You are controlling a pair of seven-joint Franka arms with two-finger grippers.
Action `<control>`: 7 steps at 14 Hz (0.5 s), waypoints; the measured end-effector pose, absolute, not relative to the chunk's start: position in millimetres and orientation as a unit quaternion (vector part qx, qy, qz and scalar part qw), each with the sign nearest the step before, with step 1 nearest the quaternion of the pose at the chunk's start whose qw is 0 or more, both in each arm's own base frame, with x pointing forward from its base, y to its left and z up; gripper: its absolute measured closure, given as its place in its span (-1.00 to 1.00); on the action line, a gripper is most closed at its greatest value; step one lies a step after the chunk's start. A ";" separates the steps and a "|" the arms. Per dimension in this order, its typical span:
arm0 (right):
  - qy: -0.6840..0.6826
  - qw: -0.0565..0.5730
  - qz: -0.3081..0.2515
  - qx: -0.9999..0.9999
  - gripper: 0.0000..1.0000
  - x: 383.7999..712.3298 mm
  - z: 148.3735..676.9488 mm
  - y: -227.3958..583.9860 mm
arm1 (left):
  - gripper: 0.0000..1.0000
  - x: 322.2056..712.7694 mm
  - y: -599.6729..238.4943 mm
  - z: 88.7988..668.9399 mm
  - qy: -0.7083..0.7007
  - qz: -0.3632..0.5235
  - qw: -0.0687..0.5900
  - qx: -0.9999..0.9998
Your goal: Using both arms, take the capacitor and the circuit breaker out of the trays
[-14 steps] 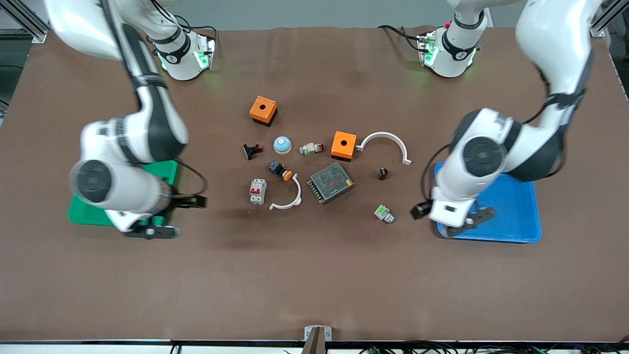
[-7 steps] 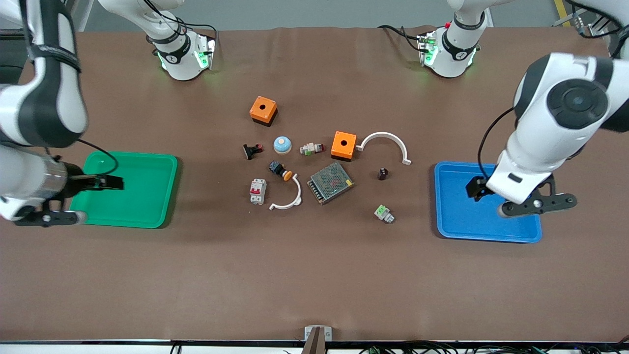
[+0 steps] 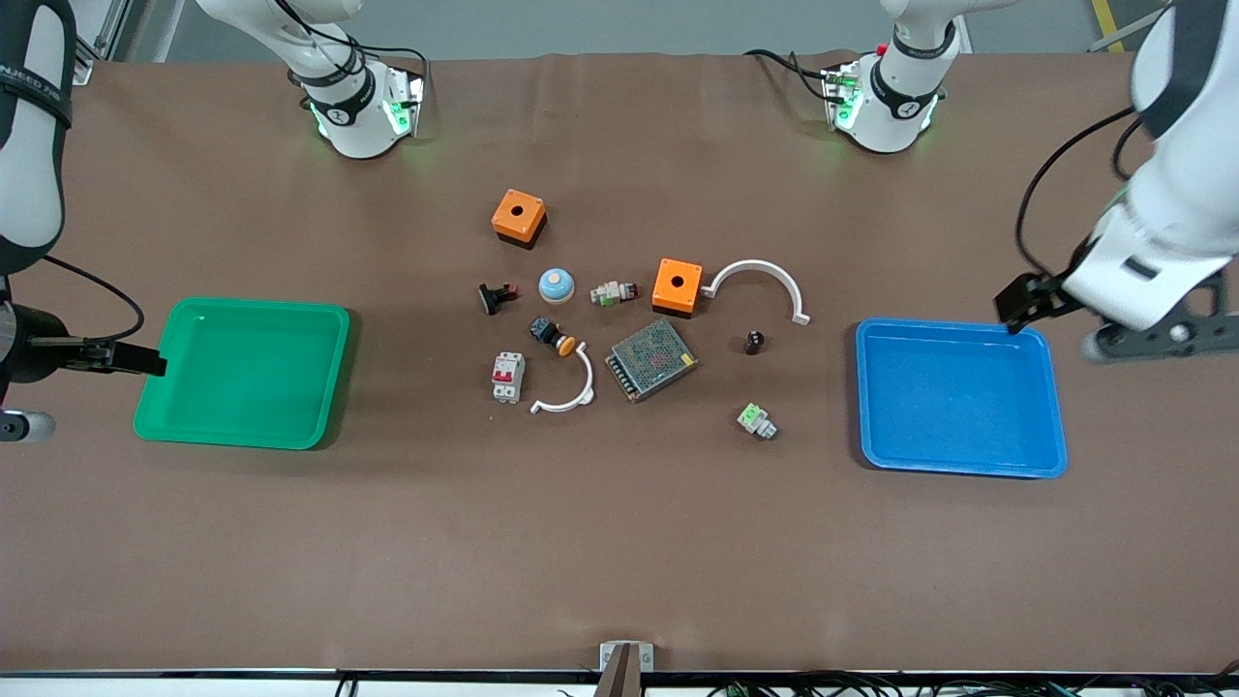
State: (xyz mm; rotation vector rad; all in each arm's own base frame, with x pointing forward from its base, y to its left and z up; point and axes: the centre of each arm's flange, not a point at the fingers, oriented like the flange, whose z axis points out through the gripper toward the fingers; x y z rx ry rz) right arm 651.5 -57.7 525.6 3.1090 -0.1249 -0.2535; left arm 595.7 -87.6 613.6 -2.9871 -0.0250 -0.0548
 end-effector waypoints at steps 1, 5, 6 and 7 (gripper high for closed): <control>-0.038 0.009 -0.086 0.996 -1.00 649.2 527.5 -55.3 | -1.00 588.7 -76.8 625.4 -0.008 -0.018 0.070 -0.997; -0.036 0.004 -0.065 0.997 -1.00 628.2 536.5 -53.2 | -1.00 563.6 -38.0 658.0 -0.005 -0.020 0.051 -0.998; -0.036 0.002 -0.056 0.998 -1.00 616.8 538.3 -54.1 | -1.00 558.1 -34.5 661.8 -0.008 -0.016 0.049 -0.999; -0.037 -0.001 -0.051 0.998 -1.00 603.7 540.4 -54.6 | -1.00 554.4 -33.3 664.2 -0.010 -0.014 0.049 -0.999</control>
